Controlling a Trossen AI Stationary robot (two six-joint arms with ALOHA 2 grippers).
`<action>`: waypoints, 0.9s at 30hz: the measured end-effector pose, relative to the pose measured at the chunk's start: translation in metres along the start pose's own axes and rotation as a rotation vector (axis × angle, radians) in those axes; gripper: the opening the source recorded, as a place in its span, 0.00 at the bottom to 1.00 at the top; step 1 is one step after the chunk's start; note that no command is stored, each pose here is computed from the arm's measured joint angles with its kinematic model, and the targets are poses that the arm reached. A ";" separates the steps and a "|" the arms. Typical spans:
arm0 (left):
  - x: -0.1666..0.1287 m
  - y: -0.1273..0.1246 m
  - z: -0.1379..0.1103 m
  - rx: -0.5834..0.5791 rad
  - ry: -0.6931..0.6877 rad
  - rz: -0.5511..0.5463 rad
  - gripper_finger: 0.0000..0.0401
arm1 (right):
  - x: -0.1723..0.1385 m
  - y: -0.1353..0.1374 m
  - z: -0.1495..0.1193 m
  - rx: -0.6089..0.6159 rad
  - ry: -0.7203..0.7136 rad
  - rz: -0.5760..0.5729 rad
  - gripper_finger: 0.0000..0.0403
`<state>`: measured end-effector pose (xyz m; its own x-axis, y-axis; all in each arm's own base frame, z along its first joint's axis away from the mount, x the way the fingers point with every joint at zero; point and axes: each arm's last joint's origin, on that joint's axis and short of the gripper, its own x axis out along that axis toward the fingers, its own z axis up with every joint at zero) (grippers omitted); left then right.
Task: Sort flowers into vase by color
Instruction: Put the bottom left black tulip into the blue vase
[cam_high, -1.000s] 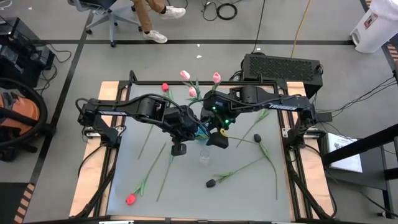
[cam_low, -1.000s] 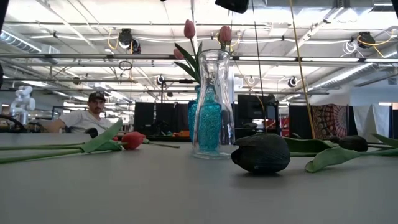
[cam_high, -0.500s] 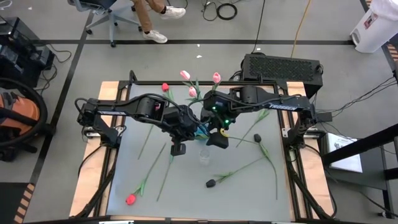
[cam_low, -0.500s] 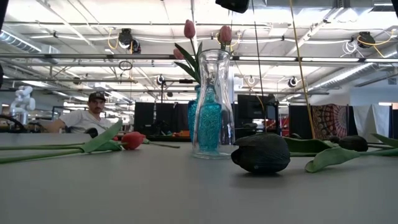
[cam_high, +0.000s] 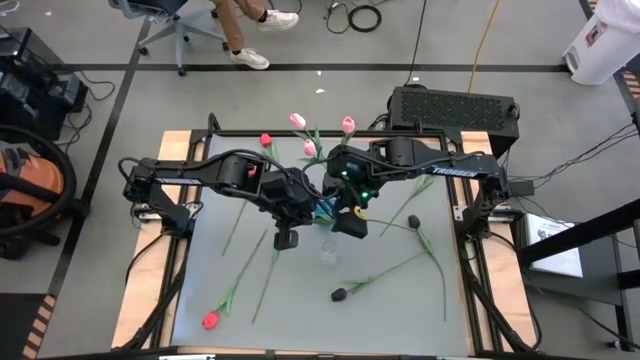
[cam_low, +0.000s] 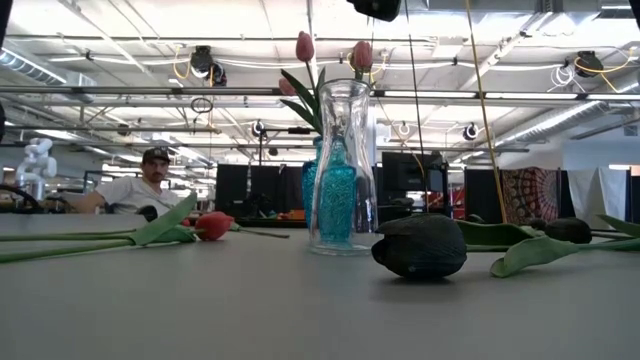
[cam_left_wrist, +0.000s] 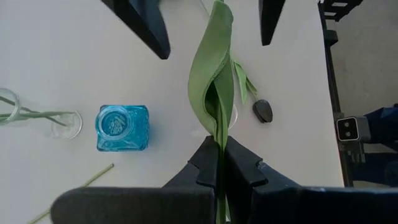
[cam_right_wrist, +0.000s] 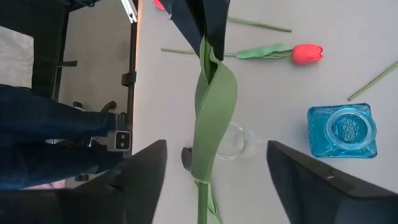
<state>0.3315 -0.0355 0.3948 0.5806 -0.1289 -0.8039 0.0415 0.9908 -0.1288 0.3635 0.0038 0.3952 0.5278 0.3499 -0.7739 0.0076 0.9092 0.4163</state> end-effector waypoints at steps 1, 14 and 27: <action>0.000 0.000 0.000 0.000 0.000 0.000 0.03 | 0.000 0.000 0.000 0.000 0.000 0.000 0.62; 0.000 0.000 0.000 0.000 0.001 0.000 0.03 | 0.000 0.000 0.000 -0.003 0.001 0.004 0.13; -0.001 -0.001 0.000 0.000 0.002 -0.043 0.11 | 0.000 0.001 -0.002 0.002 0.027 0.047 0.01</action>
<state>0.3311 -0.0367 0.3955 0.5769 -0.1711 -0.7987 0.0666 0.9844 -0.1627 0.3619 0.0056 0.3948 0.5047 0.3981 -0.7660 -0.0145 0.8911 0.4536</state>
